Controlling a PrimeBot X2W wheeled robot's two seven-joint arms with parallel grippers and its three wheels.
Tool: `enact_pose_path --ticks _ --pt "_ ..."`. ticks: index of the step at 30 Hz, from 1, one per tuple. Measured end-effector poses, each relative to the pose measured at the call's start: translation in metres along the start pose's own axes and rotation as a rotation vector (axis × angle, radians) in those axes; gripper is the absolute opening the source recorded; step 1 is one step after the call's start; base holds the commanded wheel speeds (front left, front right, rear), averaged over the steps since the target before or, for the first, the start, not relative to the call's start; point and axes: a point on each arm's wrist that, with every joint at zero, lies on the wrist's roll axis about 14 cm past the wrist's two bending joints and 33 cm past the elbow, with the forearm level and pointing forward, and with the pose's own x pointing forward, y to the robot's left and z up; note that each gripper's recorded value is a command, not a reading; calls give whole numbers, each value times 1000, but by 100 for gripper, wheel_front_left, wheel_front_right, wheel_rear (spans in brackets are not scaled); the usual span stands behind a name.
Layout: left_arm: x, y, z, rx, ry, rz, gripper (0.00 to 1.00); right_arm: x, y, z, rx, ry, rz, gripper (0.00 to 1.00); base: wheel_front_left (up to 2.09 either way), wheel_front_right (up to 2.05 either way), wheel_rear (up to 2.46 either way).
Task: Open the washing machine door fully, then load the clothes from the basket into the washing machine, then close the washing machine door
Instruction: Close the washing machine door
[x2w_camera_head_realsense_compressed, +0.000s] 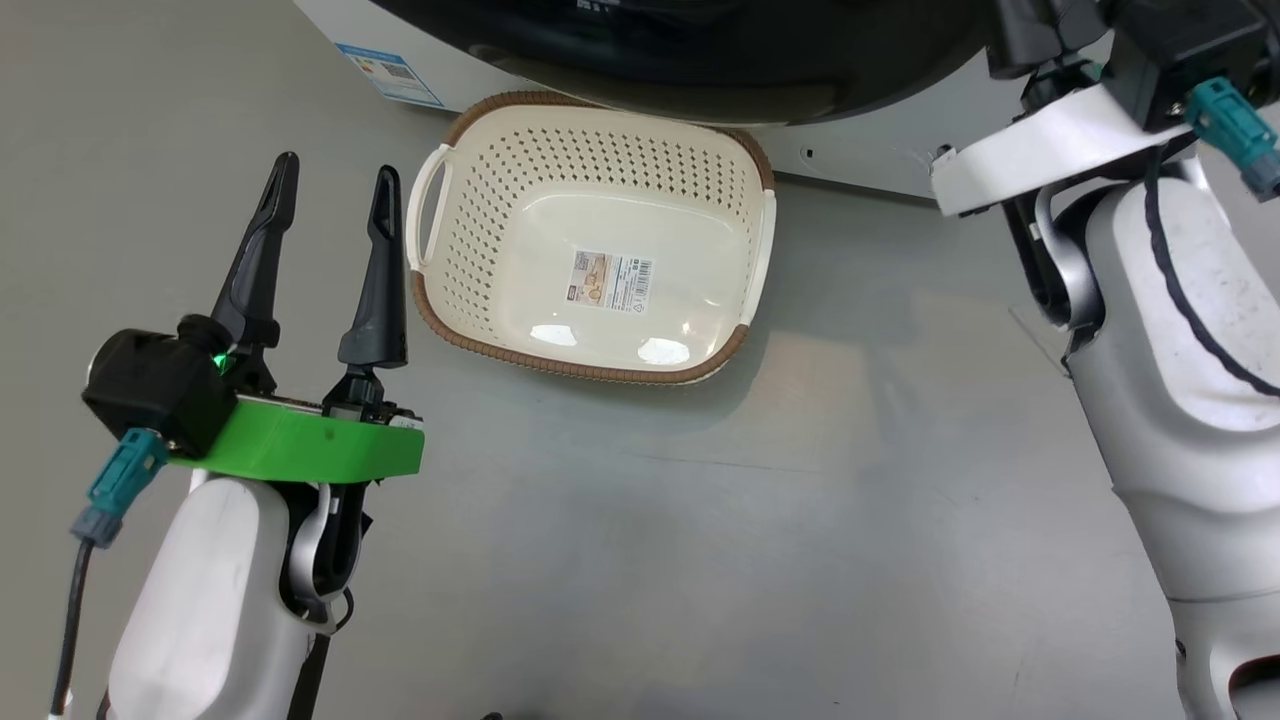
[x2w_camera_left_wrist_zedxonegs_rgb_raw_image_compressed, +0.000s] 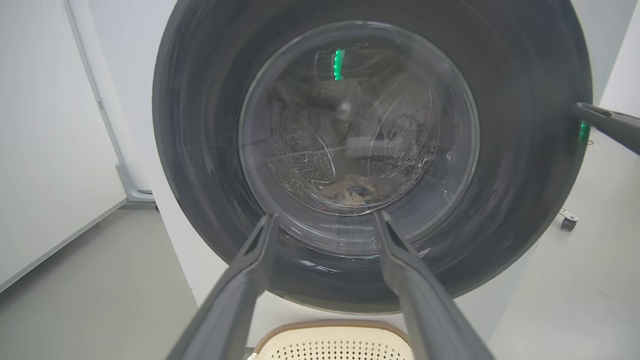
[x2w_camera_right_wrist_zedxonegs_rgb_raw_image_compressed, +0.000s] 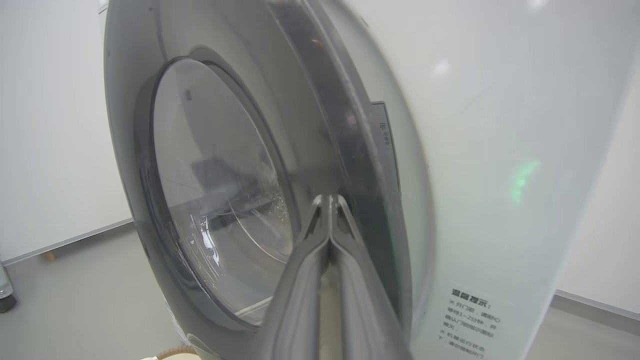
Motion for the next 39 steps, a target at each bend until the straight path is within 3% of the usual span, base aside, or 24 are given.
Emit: enact_pose_path --ticks 9,21,31,39 --pt "5 1 -7 -3 15 1 100 24 -11 3 -29 -24 -3 0 0 0 0" --pt "4 3 -13 -10 33 8 100 28 -13 -11 -29 14 -9 0 0 0 0" --pt "7 2 -6 -14 14 -2 100 18 -8 -10 -4 46 9 0 0 0 0" --pt "1 9 0 12 7 -1 100 -19 8 -23 40 121 22 0 0 0 0"
